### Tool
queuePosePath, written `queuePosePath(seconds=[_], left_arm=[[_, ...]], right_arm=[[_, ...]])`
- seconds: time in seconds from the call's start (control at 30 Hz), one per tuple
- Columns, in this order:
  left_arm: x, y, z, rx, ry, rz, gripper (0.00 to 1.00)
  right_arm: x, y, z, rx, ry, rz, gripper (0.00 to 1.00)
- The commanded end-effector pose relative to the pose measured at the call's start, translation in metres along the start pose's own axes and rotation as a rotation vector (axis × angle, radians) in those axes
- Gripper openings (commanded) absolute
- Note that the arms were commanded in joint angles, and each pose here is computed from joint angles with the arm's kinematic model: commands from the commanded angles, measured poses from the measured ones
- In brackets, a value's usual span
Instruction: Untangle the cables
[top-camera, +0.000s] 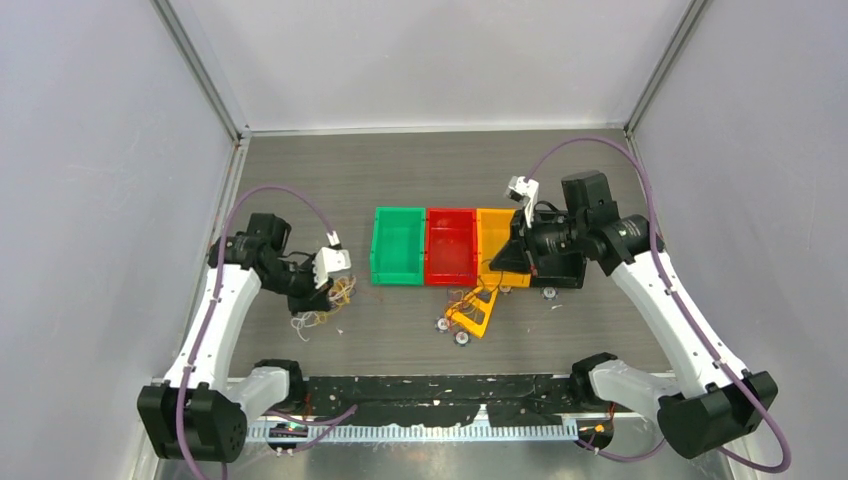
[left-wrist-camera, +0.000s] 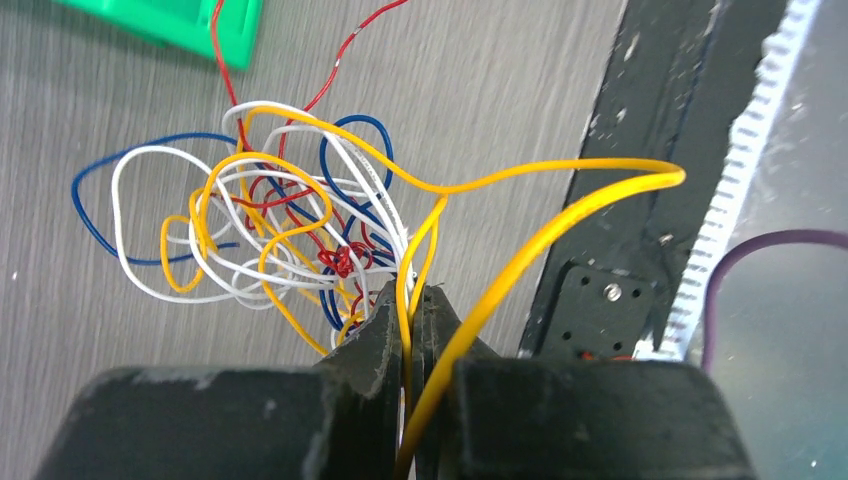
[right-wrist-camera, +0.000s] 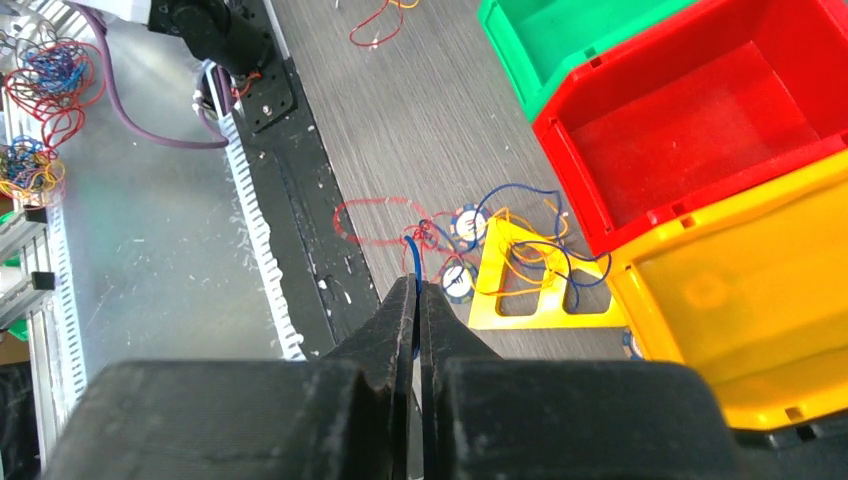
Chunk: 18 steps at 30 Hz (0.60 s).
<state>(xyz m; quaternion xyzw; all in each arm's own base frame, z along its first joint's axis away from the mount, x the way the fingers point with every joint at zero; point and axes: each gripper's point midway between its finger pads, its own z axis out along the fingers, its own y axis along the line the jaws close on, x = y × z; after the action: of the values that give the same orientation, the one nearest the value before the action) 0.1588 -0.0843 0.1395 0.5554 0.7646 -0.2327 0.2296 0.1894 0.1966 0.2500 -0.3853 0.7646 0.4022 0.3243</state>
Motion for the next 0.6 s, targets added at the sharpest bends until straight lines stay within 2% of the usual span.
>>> queuePosePath(seconds=[0.0, 0.1, 0.13, 0.2, 0.27, 0.3, 0.33, 0.37, 0.4, 0.47, 0.57], left_arm=[[-0.045, -0.026, -0.009, 0.074, -0.204, 0.030, 0.00], [-0.037, -0.017, 0.004, 0.017, -0.156, 0.054, 0.05], [-0.031, -0.011, 0.007, -0.006, -0.133, 0.057, 0.09], [-0.025, 0.002, 0.009, -0.058, -0.100, 0.039, 0.31], [-0.034, 0.004, 0.005, -0.062, -0.119, 0.024, 0.41], [-0.047, -0.004, 0.000, -0.031, -0.171, 0.030, 0.49], [-0.062, -0.012, -0.007, -0.004, -0.233, 0.038, 0.63], [-0.078, -0.019, -0.014, 0.015, -0.300, 0.048, 0.83], [-0.094, -0.025, -0.022, 0.023, -0.369, 0.063, 0.97], [-0.123, -0.033, -0.034, 0.030, -0.495, 0.050, 1.00], [-0.142, -0.036, -0.028, 0.005, -0.589, 0.079, 1.00]], right_arm=[[-0.040, 0.018, 0.000, -0.076, -0.076, -0.098, 0.06], [-0.048, 0.030, 0.007, -0.129, -0.076, -0.132, 0.05], [-0.047, 0.029, 0.011, -0.137, -0.067, -0.122, 0.05], [-0.047, 0.030, 0.019, -0.153, -0.063, -0.122, 0.06], [-0.053, 0.032, 0.024, -0.163, -0.073, -0.133, 0.05], [-0.057, 0.032, 0.028, -0.170, -0.083, -0.145, 0.05], [-0.061, 0.033, 0.028, -0.171, -0.092, -0.142, 0.05], [-0.066, 0.034, 0.030, -0.176, -0.104, -0.153, 0.05], [-0.072, 0.037, 0.030, -0.186, -0.115, -0.151, 0.05], [-0.083, 0.044, 0.032, -0.212, -0.137, -0.160, 0.05], [-0.100, 0.060, 0.032, -0.276, -0.163, -0.170, 0.05]])
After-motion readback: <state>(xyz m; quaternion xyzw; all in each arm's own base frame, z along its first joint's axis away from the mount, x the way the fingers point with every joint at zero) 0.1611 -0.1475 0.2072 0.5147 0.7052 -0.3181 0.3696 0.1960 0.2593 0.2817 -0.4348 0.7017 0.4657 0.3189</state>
